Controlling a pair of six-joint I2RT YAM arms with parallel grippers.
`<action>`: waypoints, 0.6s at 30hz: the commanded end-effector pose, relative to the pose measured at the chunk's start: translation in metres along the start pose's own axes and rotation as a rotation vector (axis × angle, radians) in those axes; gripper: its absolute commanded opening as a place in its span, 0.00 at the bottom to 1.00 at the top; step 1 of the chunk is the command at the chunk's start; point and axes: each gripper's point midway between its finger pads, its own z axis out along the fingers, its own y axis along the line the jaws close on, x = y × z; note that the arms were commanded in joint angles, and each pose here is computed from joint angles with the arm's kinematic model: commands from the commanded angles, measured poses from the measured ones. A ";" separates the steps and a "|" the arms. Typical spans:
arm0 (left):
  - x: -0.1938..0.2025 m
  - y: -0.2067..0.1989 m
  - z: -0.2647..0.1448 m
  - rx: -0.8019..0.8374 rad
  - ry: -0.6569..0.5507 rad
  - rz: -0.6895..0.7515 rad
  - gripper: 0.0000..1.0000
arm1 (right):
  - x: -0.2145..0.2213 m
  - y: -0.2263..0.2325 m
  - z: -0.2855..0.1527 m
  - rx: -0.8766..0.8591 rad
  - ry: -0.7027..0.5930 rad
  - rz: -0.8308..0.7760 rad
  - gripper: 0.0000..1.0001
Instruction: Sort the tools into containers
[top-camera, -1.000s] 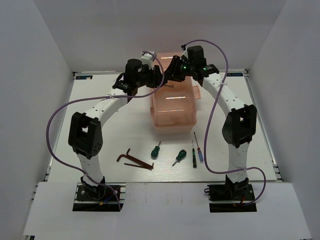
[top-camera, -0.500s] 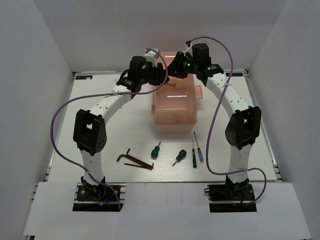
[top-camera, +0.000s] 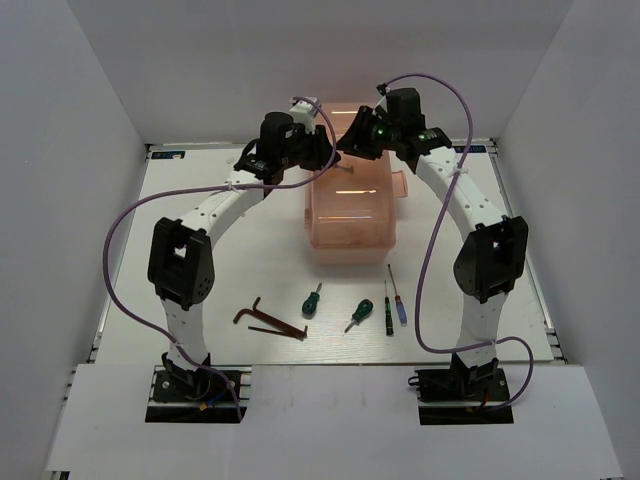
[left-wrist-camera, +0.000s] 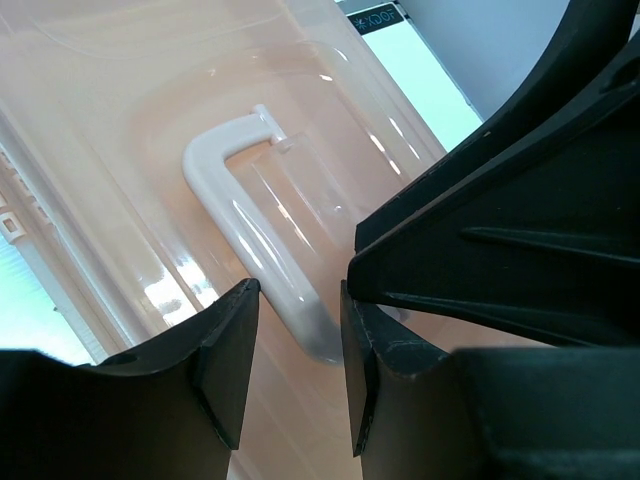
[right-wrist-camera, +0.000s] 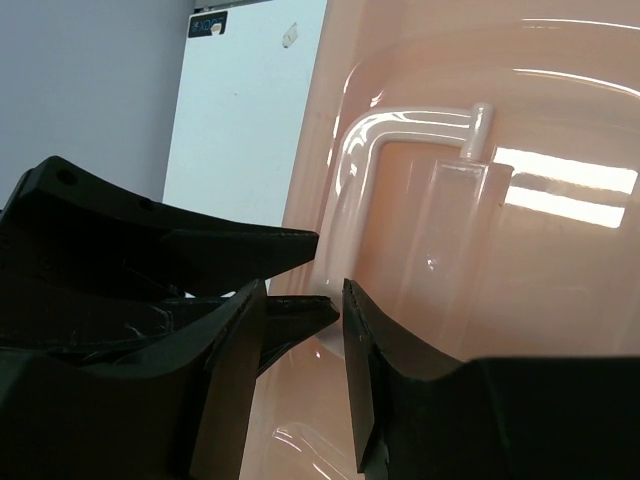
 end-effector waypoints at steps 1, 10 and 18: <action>0.025 -0.024 0.008 0.083 0.070 -0.030 0.48 | -0.001 0.006 -0.010 -0.010 0.001 0.002 0.43; 0.025 -0.026 0.008 0.095 0.065 -0.027 0.47 | 0.002 -0.001 0.003 -0.006 0.019 0.043 0.43; 0.026 -0.027 0.009 0.106 0.060 -0.033 0.47 | 0.008 -0.015 0.013 0.026 0.032 0.057 0.49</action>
